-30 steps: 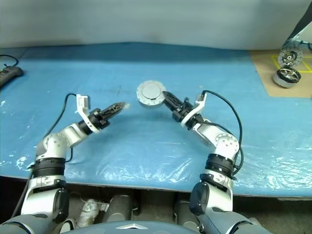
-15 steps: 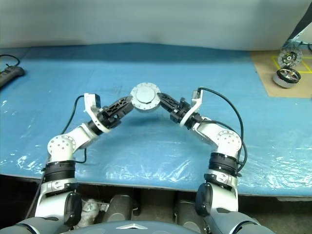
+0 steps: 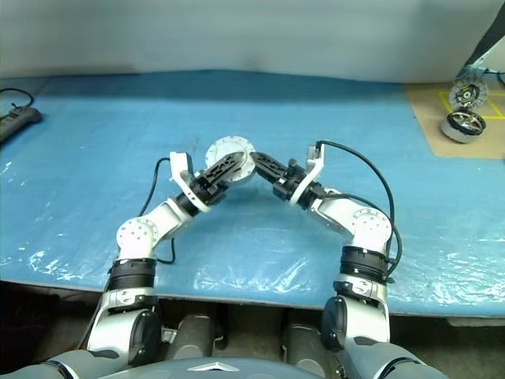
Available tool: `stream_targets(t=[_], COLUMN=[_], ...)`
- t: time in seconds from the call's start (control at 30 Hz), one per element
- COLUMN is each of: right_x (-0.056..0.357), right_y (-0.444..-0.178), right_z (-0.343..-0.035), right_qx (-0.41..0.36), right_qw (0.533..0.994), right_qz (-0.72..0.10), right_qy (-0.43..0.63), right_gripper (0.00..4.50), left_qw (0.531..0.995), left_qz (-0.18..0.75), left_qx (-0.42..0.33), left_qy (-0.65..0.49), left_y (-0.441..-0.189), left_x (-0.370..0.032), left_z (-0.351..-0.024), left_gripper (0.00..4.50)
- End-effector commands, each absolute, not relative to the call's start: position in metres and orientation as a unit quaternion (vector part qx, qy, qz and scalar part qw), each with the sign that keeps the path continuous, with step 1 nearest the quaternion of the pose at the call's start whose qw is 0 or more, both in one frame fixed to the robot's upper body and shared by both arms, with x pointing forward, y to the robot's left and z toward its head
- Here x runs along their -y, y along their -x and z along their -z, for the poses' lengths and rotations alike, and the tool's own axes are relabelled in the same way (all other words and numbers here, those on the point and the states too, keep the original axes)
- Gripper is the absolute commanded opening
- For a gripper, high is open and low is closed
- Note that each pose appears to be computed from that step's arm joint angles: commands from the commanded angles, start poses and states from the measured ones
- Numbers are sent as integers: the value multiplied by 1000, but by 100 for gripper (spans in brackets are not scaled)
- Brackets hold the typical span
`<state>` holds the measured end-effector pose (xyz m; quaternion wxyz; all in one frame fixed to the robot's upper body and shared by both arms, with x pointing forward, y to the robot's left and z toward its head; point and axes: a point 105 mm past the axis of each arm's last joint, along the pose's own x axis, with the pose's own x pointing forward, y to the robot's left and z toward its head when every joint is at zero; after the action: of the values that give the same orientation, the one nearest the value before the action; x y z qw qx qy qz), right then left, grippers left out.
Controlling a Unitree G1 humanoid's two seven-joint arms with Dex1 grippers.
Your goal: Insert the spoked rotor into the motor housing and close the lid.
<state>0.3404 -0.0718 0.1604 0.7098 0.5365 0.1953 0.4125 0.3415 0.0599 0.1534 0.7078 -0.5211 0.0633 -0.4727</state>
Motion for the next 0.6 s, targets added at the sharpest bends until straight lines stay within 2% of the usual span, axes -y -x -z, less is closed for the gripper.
stream_targets(t=[0.03,0.17,0.27,0.37,0.5,0.6], right_x=[71,72,71,71,71,71], right_y=[-333,-334,-334,-335,-336,-338], right_z=[-186,-185,-185,-185,-184,-183], right_qx=[-154,-154,-155,-156,-158,-158], right_qw=[694,694,693,691,690,698], right_qz=[-453,-451,-449,-449,-447,-437], right_qy=[-538,-539,-542,-545,-547,-545], right_gripper=[114,114,114,114,114,114], left_qw=[721,742,738,759,741,750], left_qz=[461,440,435,414,439,431], left_qx=[-49,-50,-42,-64,-43,-68], left_qy=[515,503,514,498,507,497], left_y=[-346,-349,-349,-355,-348,-350], left_x=[-66,-70,-72,-69,-67,-61], left_z=[-158,-154,-154,-144,-154,-148], left_gripper=[447,447,385,290,281,281])
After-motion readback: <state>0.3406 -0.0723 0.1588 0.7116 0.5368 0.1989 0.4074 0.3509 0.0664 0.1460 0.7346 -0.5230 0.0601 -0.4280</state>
